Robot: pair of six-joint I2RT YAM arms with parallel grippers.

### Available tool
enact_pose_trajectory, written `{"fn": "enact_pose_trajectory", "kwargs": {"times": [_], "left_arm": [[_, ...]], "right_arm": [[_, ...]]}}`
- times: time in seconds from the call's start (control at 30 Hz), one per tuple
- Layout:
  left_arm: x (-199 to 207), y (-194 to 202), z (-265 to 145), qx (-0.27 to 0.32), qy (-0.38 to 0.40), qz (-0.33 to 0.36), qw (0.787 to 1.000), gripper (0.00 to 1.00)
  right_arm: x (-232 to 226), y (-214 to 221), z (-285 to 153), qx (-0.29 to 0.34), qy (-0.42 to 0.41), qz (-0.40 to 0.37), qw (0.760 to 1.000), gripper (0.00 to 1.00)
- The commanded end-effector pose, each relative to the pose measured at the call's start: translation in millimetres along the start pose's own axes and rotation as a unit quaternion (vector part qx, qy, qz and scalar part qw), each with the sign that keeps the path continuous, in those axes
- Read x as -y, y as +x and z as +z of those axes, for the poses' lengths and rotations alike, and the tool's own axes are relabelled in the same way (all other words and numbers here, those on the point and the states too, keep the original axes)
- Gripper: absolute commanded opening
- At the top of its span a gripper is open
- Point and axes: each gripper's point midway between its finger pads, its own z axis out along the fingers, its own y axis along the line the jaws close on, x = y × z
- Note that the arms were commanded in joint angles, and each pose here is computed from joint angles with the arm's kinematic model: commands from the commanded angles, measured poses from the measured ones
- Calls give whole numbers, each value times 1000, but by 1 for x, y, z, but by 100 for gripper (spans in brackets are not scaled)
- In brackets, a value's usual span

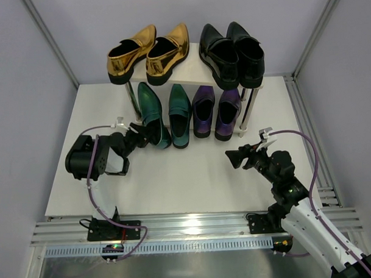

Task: Place and organize the shoes onto the shoe shelf

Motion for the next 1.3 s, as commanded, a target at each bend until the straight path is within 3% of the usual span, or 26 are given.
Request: {"fn": "enact_pose_trajectory", "kwargs": {"times": [0.0, 0.13, 0.17, 0.33, 0.47, 0.53, 0.57, 0.63, 0.73, 1.1, 1.27], "left_arm": [[88, -37, -2, 52, 150, 54, 986, 41], [110, -44, -6, 55, 175, 48, 982, 30], [116, -45, -7, 55, 181, 45, 981, 21], [153, -54, -12, 44, 214, 33, 975, 1], [160, -55, -15, 31, 182, 43, 982, 0], [152, -53, -16, 23, 122, 40, 991, 0], [156, -60, -14, 30, 108, 86, 990, 0], [127, -54, -12, 6, 8, 87, 996, 0], [119, -66, -13, 5, -60, 122, 991, 0], [68, -69, 14, -2, -125, 120, 985, 0], [74, -76, 30, 1, -122, 127, 984, 0]], "right_arm": [[-3, -7, -1, 15, -6, -5, 1000, 72], [-3, -7, -2, 17, -5, -5, 1000, 72], [-3, -8, -2, 18, -4, -5, 1000, 72], [-3, -8, -1, 19, -5, -5, 1000, 72], [-4, -9, -1, 21, -5, -3, 1000, 72], [-5, -9, -1, 22, -7, -1, 1000, 72], [-4, -9, 0, 22, -6, -1, 1000, 72], [-5, -10, 0, 23, -9, 0, 1000, 72], [-7, -12, 1, 25, -12, 2, 1000, 72], [-10, -15, 0, 29, -17, 3, 999, 71], [-9, -15, 1, 28, -16, 3, 999, 72]]}}
